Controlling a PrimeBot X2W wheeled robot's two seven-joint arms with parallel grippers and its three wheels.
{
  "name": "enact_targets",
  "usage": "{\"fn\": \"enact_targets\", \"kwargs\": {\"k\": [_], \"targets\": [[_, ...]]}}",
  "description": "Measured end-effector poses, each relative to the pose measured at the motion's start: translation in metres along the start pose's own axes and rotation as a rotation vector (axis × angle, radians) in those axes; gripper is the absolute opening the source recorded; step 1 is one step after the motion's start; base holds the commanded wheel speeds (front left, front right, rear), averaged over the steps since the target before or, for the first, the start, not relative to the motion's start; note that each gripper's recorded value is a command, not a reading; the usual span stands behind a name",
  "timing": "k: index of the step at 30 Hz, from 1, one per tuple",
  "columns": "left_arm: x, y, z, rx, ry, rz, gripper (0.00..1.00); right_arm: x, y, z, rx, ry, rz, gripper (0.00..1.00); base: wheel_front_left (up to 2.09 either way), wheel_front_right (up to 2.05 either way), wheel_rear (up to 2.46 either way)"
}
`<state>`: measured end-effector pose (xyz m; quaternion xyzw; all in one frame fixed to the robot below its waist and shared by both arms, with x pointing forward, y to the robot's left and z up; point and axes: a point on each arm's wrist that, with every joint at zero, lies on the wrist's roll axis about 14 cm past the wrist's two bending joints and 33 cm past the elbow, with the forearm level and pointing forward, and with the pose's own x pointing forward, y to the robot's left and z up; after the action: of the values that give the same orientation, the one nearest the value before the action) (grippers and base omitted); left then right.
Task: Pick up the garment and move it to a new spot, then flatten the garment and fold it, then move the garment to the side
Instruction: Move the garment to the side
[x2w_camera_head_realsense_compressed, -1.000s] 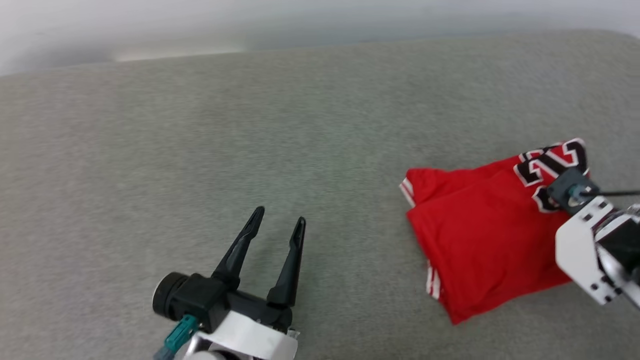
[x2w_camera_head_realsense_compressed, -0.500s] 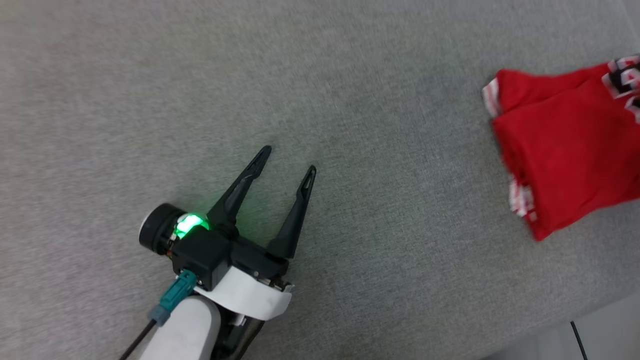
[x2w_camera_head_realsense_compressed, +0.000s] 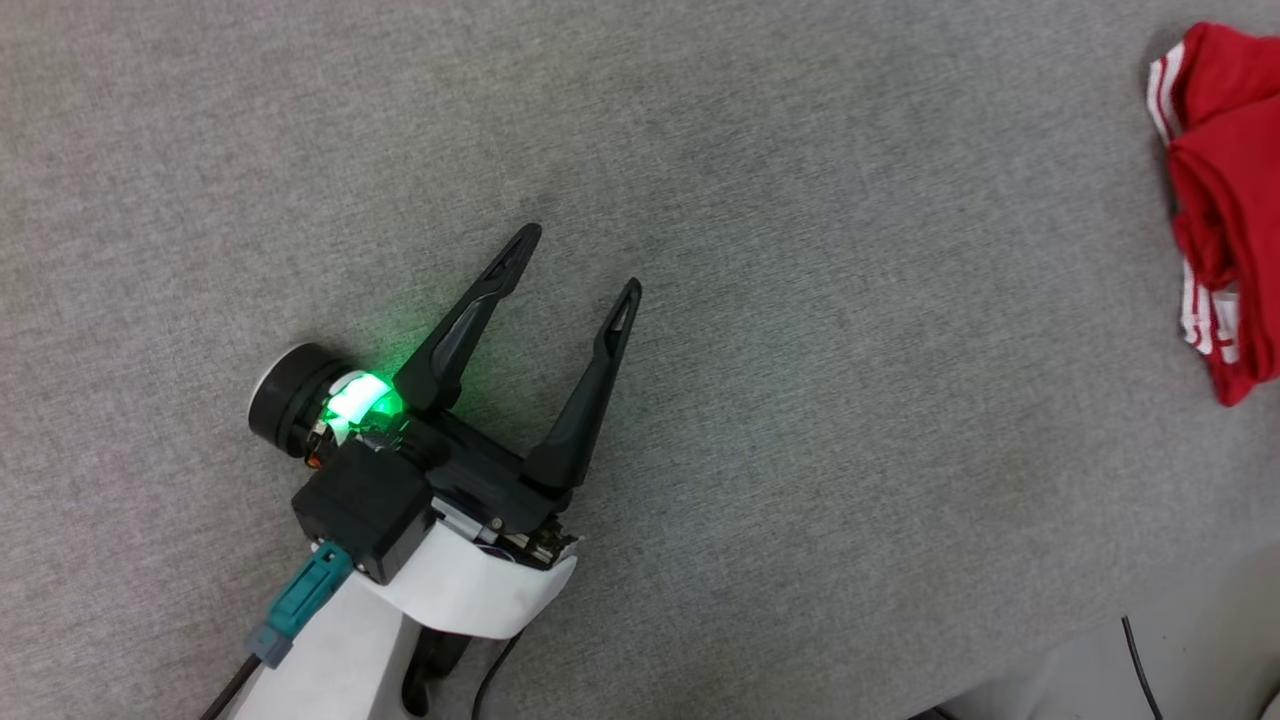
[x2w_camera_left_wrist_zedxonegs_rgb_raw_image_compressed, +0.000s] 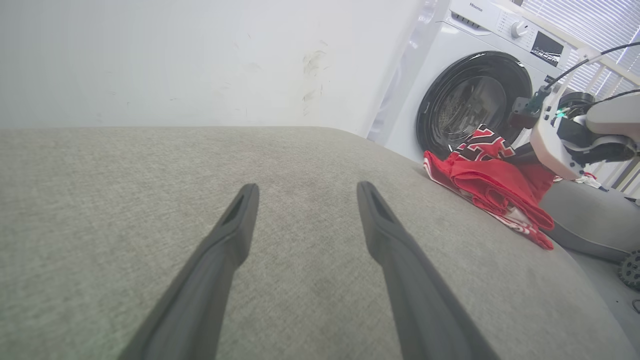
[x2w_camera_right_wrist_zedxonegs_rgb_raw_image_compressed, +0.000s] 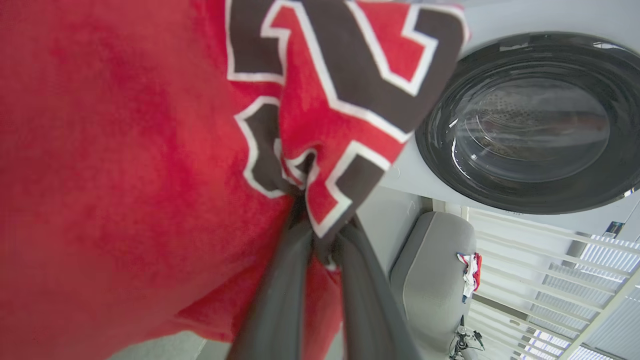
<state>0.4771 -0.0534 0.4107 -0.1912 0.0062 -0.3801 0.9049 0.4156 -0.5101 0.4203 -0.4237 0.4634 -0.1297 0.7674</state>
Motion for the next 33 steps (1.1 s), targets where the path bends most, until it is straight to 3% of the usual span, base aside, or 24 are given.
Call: {"fn": "enact_targets", "kwargs": {"k": [3,4,5,12,20,24,28,33], "targets": [[0.0,0.001,0.0,-0.003,-0.006,0.001,1.0,0.008,0.01,0.005,0.029,-0.014,0.011,0.0,0.0,0.0,0.0],[0.0,0.002,0.001,-0.002,-0.007,0.001,1.0,0.01,0.012,0.007,0.037,-0.023,0.014,0.81,0.0,0.0,0.0],[0.0,0.002,0.002,0.001,-0.009,0.001,1.0,0.011,0.013,0.008,0.041,-0.028,0.014,1.0,0.0,0.0,0.0],[-0.004,0.007,0.021,0.039,-0.024,0.047,1.0,0.003,0.002,0.024,0.074,-0.117,-0.015,1.0,0.0,0.0,0.0],[-0.03,0.014,0.075,0.098,-0.097,0.181,1.0,-0.044,-0.026,0.097,0.253,-0.471,-0.072,1.0,0.0,0.0,0.0],[-0.056,0.022,0.109,0.15,-0.149,0.276,1.0,-0.081,-0.005,0.133,0.31,-0.674,-0.021,1.0,0.0,0.0,0.0],[-0.09,0.033,0.129,0.196,-0.165,0.389,1.0,-0.126,0.008,0.165,0.441,-0.876,0.03,1.0,0.0,0.0,0.0],[-0.133,0.039,0.155,0.258,-0.196,0.514,1.0,-0.174,0.036,0.172,0.62,-1.024,0.108,1.0,0.0,0.0,0.0]]}}
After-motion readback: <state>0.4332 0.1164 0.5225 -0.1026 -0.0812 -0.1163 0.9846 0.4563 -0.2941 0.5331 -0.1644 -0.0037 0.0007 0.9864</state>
